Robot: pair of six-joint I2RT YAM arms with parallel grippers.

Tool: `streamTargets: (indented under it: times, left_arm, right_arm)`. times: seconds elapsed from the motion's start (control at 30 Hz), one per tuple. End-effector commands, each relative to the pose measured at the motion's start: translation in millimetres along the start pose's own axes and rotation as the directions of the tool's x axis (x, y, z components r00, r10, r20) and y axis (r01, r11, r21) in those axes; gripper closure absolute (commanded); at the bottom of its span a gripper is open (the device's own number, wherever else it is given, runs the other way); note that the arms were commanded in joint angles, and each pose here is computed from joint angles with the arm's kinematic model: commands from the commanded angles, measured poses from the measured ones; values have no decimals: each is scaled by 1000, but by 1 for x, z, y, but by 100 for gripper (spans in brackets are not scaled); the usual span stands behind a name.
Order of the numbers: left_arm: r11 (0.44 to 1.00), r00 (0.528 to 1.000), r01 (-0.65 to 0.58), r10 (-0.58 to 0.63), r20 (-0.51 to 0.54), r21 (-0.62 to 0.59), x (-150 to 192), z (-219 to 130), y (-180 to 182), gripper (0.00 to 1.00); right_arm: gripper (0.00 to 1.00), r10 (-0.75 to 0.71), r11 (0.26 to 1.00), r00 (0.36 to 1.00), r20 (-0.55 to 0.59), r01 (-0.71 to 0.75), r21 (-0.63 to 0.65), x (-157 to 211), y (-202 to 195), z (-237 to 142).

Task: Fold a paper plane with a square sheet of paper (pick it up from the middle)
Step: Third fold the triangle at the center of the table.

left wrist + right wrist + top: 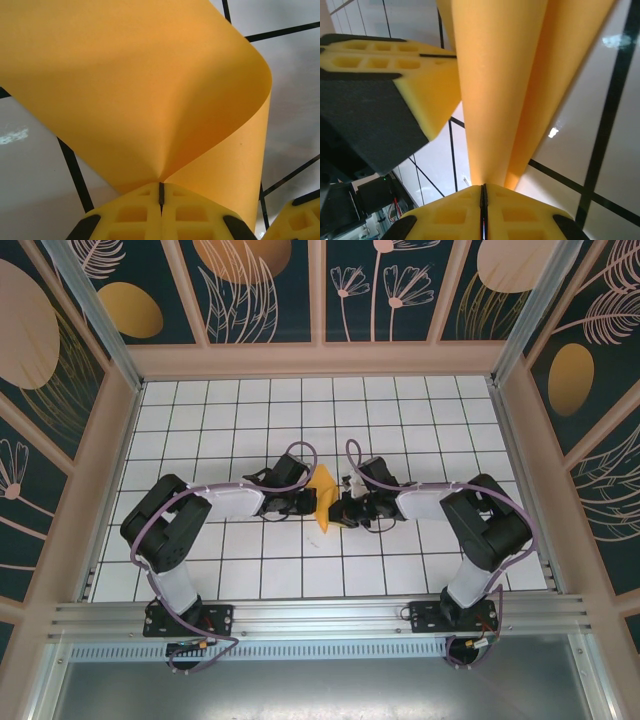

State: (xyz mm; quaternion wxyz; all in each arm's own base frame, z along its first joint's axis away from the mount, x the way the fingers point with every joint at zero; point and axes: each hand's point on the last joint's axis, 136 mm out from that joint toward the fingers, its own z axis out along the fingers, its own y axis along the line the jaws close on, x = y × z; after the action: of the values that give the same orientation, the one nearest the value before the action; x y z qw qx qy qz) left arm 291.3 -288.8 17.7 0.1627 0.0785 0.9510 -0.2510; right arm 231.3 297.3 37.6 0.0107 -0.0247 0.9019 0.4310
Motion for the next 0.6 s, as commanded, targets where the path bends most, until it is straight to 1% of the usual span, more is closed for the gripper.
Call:
streamTargets:
  times: [0.0, 0.17, 0.23, 0.33, 0.57]
  left_arm:
    - [999, 1000, -14, 14, 3, -35, -4, -4, 6, 100]
    - [999, 1000, -22, 23, 5, -38, -6, -5, 5, 100]
    - [999, 1000, -23, 23, 6, -40, -6, -4, 5, 100]
    - [999, 1000, -28, 28, 0, -40, -6, -3, 5, 100]
    - [997, 999, -44, 43, -6, -62, -6, -3, 9, 100]
  right_arm:
    - [87, -33, 998, 999, 16, 34, -54, -11, 20, 0]
    - [88, -26, 998, 998, 53, 28, -48, -22, 26, -2]
    - [88, -19, 999, 999, 50, 20, -27, -25, 21, 2]
    - [87, -7, 1000, 999, 44, 8, -30, -28, 17, 8]
    - [88, 19, 1000, 999, 41, -19, 8, -25, -1, 16]
